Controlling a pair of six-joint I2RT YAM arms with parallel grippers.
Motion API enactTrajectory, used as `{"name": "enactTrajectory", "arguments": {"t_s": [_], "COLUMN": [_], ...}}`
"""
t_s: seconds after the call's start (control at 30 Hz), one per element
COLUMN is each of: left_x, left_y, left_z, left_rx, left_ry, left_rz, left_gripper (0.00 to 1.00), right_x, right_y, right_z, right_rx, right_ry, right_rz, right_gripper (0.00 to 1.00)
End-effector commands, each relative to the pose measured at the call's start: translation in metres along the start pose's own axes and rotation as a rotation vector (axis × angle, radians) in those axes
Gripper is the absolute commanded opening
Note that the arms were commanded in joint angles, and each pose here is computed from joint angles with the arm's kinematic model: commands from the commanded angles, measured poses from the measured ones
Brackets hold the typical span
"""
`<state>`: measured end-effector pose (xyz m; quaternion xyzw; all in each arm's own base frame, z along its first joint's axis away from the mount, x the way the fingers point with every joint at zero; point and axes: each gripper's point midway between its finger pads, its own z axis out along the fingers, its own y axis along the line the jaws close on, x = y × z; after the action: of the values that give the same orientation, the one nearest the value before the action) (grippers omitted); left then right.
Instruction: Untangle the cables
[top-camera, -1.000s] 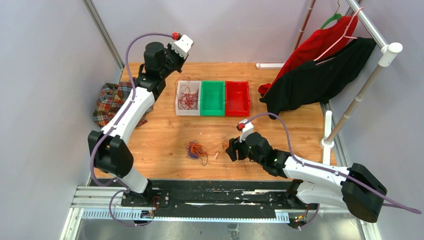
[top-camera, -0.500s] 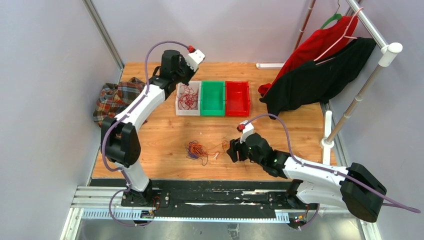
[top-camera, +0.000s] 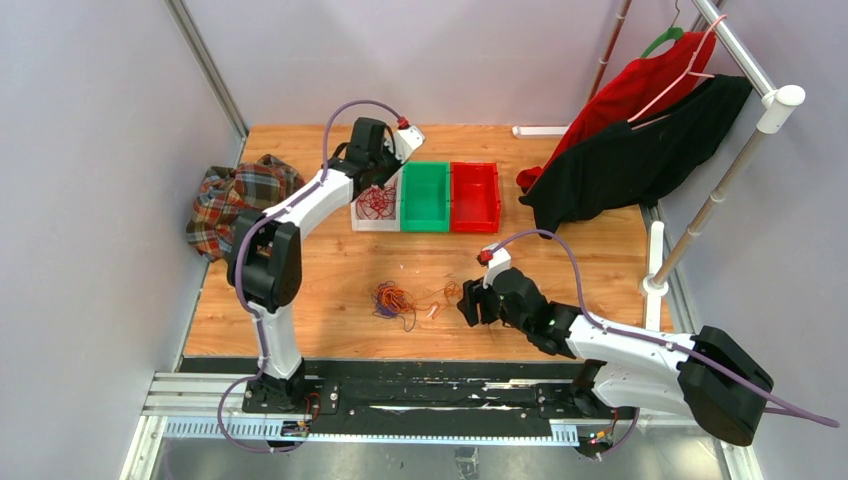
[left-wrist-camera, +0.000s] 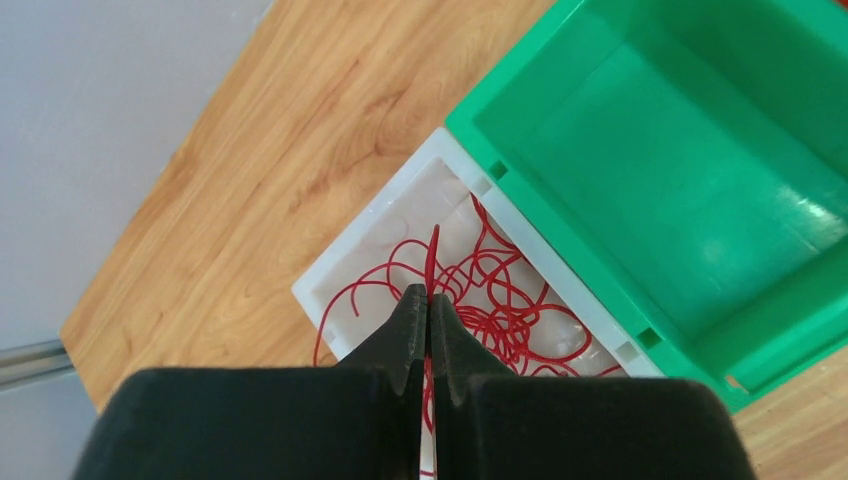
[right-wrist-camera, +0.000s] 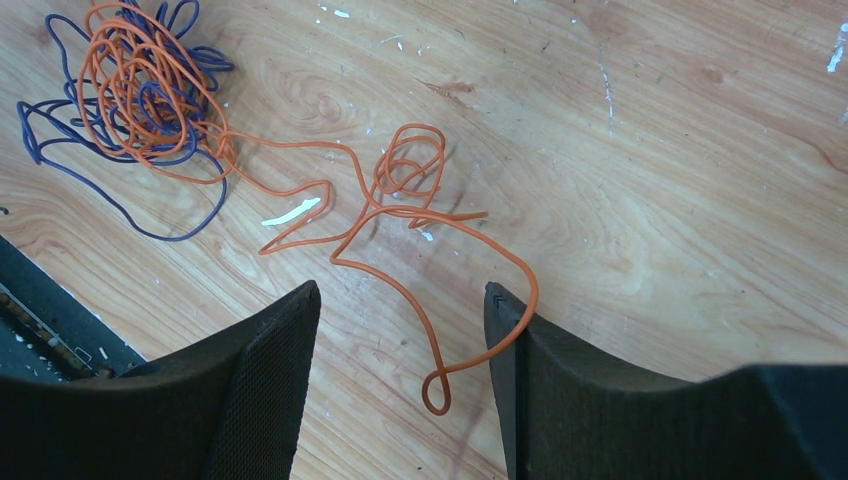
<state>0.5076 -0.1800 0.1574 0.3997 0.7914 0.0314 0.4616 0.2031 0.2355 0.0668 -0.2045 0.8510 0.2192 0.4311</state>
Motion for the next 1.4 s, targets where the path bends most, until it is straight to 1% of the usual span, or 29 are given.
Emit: {"name": "enactTrajectory", "arguments": {"t_s": [0.0,0.2,0.3,0.37,0.47,0.53,0.63,0.67,0.77,0.8,0.87,0.93,0.97,1.07,1.13,1.27,1.33,1.37], "left_x": [0.006,0.028,0.033,0.031,0.023,0.016,0.001,-0.003,-0.011,-0.011,-0.008,-0.002,0.002,0.023,0.044,0.069,0.077,0.078], "left_y": [0.01,0.003,0.001,0.002,0.005,0.009,0.014,0.014,0.017,0.018,0.027,0.045,0.055,0.075,0.087,0.101,0.107,0.104], "left_z": [0.019,0.044,0.049,0.049,0.042,0.035,0.02,0.014,-0.003,-0.006,-0.011,-0.015,-0.016,-0.015,-0.012,-0.001,0.005,0.008], "left_rx": [-0.053,-0.055,-0.057,-0.051,-0.034,-0.017,0.019,0.029,0.058,0.061,0.044,0.01,-0.006,-0.002,-0.001,-0.009,-0.003,0.025], "left_ry": [0.022,0.064,0.077,0.081,0.091,0.092,0.082,0.081,0.073,0.074,0.078,0.079,0.08,0.088,0.112,0.109,0.09,0.079], "left_rz": [0.038,0.048,0.055,0.047,0.031,0.001,-0.044,-0.047,-0.051,-0.05,-0.055,-0.103,-0.15,-0.346,-0.447,-0.602,-0.663,-0.679], "left_gripper": [0.0,0.0,0.01,0.12,0.24,0.37,0.66,0.73,0.86,0.89,0.91,0.92,0.93,1.0,0.98,1.0,0.96,0.94], "right_x": [0.0,0.002,0.003,0.002,0.001,0.0,-0.002,-0.002,-0.003,-0.004,-0.005,-0.004,-0.004,-0.003,-0.001,-0.001,0.0,0.0], "right_y": [-0.009,-0.01,-0.011,-0.01,-0.009,-0.007,-0.007,-0.006,-0.006,-0.006,-0.005,-0.005,-0.005,-0.006,-0.006,-0.005,-0.005,-0.005], "right_z": [0.002,0.003,0.004,0.005,0.005,0.005,0.004,0.003,0.002,0.002,0.002,0.001,0.001,0.001,0.001,0.003,0.003,0.003], "right_rx": [0.031,0.035,0.034,0.031,0.027,0.022,0.018,0.016,0.014,0.013,0.011,0.009,0.01,0.01,0.009,0.007,0.007,0.006], "right_ry": [-0.008,0.002,0.004,0.004,0.003,0.003,0.002,0.001,-0.001,-0.002,-0.004,-0.002,-0.004,-0.006,-0.002,0.005,0.007,0.007], "right_rz": [0.024,0.031,0.035,0.037,0.039,0.039,0.04,0.04,0.038,0.037,0.038,0.038,0.039,0.041,0.039,0.036,0.036,0.037], "right_gripper": [0.61,0.61,0.61,0.61,0.6,0.6,0.59,0.59,0.58,0.58,0.58,0.58,0.58,0.58,0.58,0.58,0.58,0.58]}}
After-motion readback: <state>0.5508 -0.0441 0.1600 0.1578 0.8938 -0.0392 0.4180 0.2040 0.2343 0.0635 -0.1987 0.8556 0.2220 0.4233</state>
